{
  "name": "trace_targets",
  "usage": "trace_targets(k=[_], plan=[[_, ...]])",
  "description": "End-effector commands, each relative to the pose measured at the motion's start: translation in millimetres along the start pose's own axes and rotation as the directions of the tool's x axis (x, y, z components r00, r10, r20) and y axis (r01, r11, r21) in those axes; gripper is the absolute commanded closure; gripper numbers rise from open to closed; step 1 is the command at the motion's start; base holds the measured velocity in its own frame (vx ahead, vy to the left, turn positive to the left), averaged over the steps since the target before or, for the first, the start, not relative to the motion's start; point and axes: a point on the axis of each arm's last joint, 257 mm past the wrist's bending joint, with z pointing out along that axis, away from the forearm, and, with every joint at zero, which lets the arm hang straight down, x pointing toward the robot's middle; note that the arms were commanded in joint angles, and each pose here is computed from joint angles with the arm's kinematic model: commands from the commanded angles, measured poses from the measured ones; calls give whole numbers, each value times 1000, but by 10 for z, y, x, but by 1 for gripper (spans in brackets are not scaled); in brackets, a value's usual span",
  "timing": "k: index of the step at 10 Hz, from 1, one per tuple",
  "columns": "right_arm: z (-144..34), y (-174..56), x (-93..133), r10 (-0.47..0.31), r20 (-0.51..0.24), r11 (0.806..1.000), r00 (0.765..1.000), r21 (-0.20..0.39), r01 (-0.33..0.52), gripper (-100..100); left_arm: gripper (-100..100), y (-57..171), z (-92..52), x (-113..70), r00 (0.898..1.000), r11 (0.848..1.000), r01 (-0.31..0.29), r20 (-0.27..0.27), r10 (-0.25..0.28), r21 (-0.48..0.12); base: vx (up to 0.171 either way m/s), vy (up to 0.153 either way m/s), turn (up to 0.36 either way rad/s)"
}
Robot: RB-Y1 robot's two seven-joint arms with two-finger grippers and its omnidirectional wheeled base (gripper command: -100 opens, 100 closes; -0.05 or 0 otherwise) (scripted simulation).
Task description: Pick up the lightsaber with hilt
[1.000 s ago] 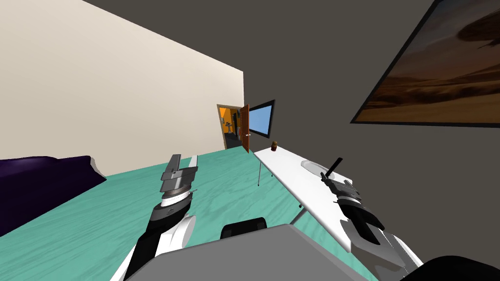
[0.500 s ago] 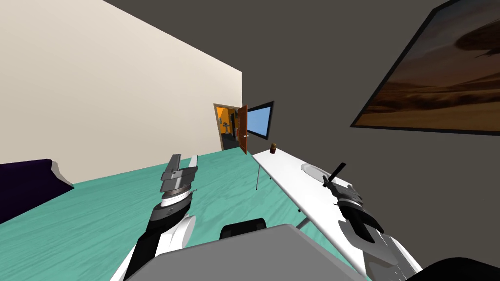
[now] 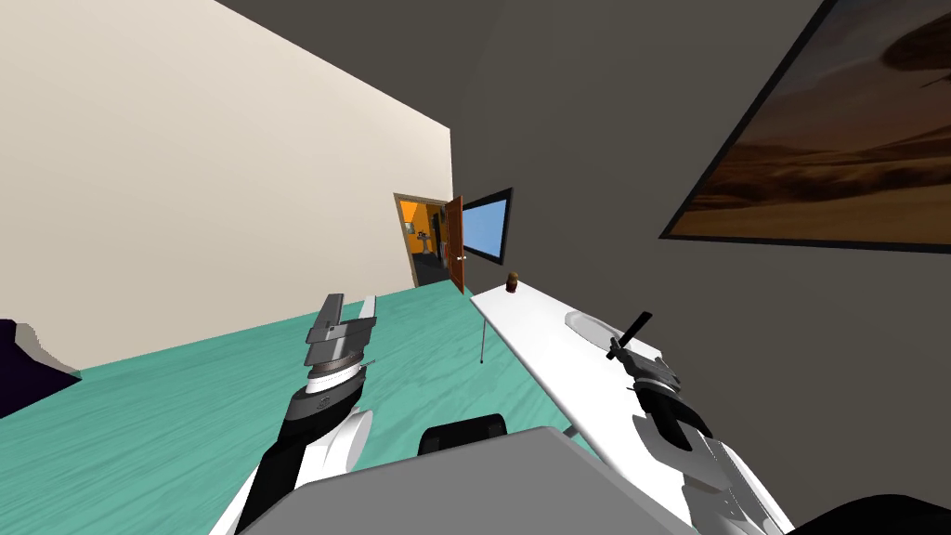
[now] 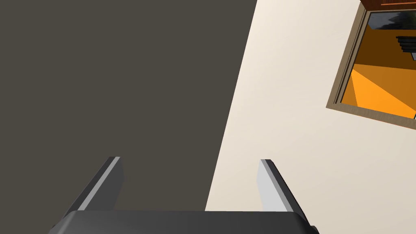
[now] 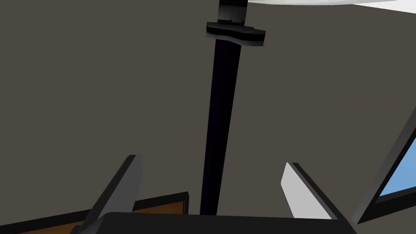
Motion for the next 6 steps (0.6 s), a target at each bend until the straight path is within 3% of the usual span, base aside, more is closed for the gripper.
trace_targets(k=[1,2,3,6], plan=[[59,-56,-107,1,8,1000,1000,12,-1,-100,0,0,0,0,1000,1000,0,0,0,0,36,-58,67],[30,-12,-44,0,5,1000,1000,5,0,-100,0,0,0,0,1000,1000,0,0,0,0,23,-39,27],[36,-16,-50,0,5,1000,1000,7,0,100,0,0,0,0,1000,1000,0,0,0,0,3,-6,-2],[35,-15,-50,0,5,1000,1000,7,0,100,0,0,0,0,1000,1000,0,0,0,0,0,0,0]])
